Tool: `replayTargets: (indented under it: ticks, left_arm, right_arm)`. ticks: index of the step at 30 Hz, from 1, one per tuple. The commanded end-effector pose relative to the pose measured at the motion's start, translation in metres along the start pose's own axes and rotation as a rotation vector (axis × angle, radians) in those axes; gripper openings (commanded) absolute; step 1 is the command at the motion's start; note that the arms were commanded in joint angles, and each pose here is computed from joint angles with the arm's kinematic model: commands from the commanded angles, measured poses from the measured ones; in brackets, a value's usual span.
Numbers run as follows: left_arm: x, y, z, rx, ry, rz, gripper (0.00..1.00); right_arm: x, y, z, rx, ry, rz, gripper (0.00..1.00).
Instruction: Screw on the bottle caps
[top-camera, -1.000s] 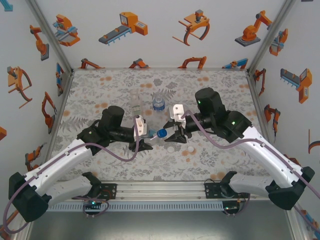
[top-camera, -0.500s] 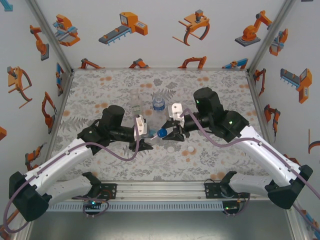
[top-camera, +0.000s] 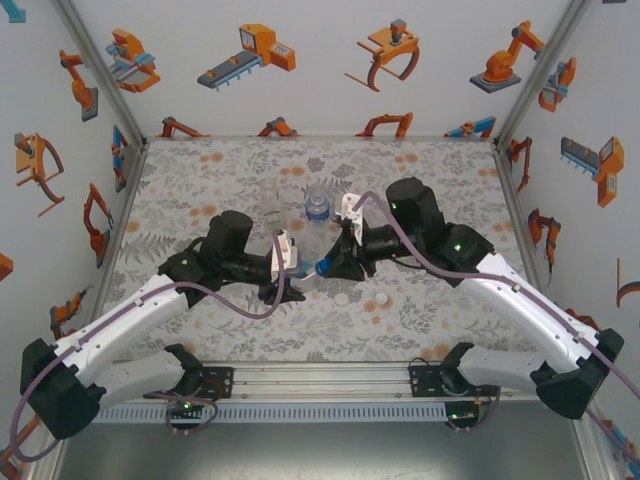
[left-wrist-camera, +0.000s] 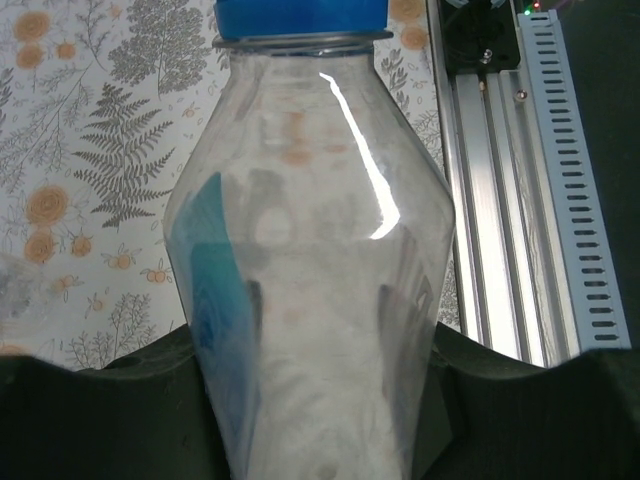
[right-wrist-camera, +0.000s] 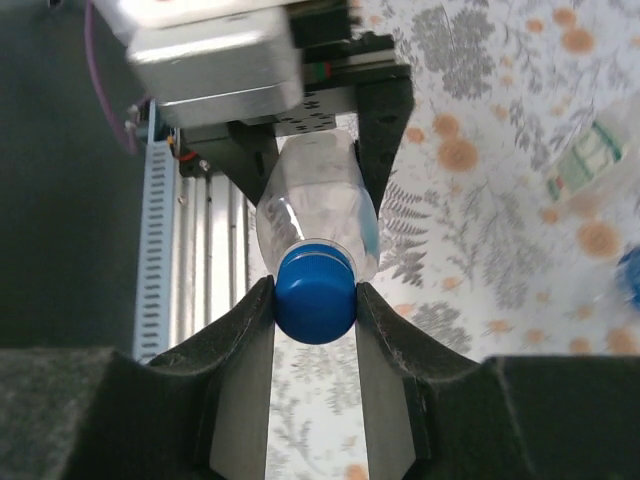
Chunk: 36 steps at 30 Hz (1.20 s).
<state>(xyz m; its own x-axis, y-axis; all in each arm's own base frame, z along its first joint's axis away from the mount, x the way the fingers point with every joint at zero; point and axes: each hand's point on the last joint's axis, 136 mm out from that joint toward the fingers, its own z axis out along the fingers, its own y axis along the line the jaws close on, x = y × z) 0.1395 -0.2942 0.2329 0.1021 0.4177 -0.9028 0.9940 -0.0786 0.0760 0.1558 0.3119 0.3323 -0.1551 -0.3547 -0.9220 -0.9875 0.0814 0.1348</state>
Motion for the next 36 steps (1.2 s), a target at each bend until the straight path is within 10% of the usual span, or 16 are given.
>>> replayTargets:
  ticks: [1,9,13,23,36]
  left_arm:
    - [-0.02,-0.001,-0.003,0.016,-0.057,0.067,0.0]
    - [-0.021,0.008,0.001,-0.015,-0.071,0.071,0.0]
    - [-0.022,0.009,0.003,-0.016,-0.076,0.069,0.0]
    - [-0.023,0.004,-0.001,-0.013,-0.075,0.074,0.0]
    - [-0.029,-0.012,-0.008,0.05,-0.097,0.068,0.0]
  right_arm:
    - [0.005,-0.033,-0.002,0.189,-0.025,0.388,0.0]
    - [0.05,-0.069,-0.001,0.417,-0.125,1.307,0.0]
    - [0.041,-0.073,0.005,0.362,-0.221,1.385,0.07]
    - [-0.004,-0.058,-0.023,0.366,-0.173,0.906,0.5]
    - [-0.037,0.028,-0.038,-0.001,-0.08,-0.17,0.61]
